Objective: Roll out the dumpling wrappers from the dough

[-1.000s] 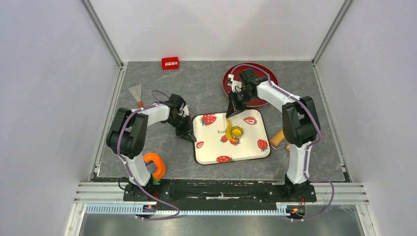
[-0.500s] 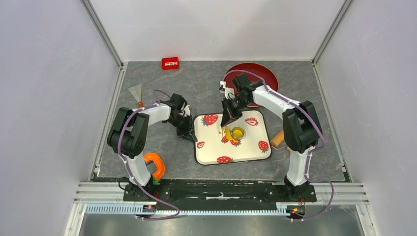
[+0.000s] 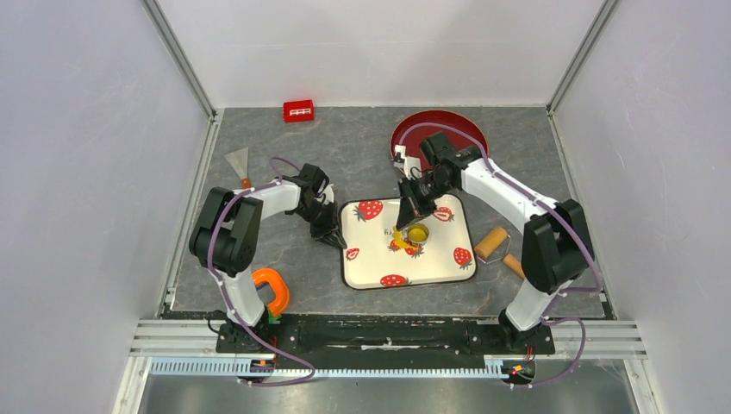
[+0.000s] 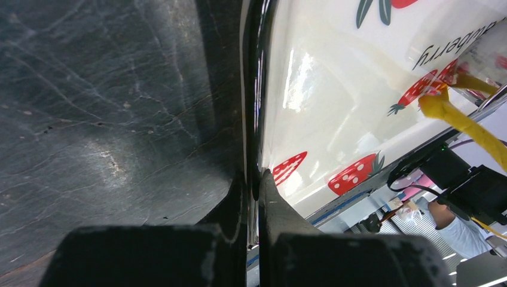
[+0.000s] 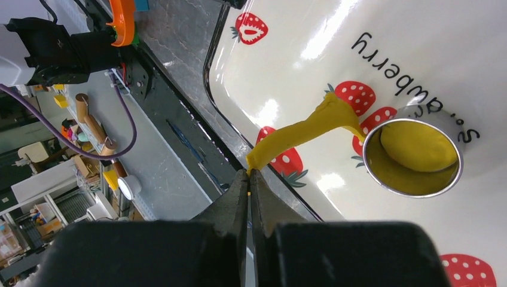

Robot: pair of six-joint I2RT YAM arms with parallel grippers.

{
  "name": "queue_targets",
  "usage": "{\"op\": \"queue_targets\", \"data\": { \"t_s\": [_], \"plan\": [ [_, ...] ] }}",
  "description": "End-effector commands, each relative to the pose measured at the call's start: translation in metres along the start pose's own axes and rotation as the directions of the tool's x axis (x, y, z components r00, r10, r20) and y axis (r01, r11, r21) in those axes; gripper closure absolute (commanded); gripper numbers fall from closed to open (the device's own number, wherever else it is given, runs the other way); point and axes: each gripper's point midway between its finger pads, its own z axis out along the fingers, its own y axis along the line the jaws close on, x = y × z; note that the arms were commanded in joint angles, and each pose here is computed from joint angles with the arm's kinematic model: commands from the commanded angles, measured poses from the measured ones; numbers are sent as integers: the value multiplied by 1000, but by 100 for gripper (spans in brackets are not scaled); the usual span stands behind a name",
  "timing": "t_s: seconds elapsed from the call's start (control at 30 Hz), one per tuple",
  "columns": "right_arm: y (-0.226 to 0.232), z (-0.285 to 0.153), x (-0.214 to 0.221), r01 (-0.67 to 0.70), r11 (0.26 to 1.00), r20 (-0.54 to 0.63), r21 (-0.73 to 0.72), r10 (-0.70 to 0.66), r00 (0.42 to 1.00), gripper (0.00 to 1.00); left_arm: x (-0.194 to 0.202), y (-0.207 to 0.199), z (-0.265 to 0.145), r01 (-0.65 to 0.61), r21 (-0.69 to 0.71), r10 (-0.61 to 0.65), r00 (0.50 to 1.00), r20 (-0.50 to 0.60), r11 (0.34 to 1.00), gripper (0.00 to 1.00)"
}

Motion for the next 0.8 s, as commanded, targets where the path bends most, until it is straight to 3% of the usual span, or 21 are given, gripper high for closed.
{"op": "queue_targets", "data": {
  "t_s": [0.0,0.47,0.77],
  "plan": [
    [15,-19,1,43,999,50,7,-44,998,97,4,31,17,-70,-137,67,997,-22,988,98],
    [41,-63,-31,91,995,196,47,-99,976,97,6,30,18,-75,-144,73,997,-22,987,98],
    [15,-113,-68,35,994,345,99,-67,936,97,5,30,17,-79,-146,77,997,-21,986,98]
  ]
}}
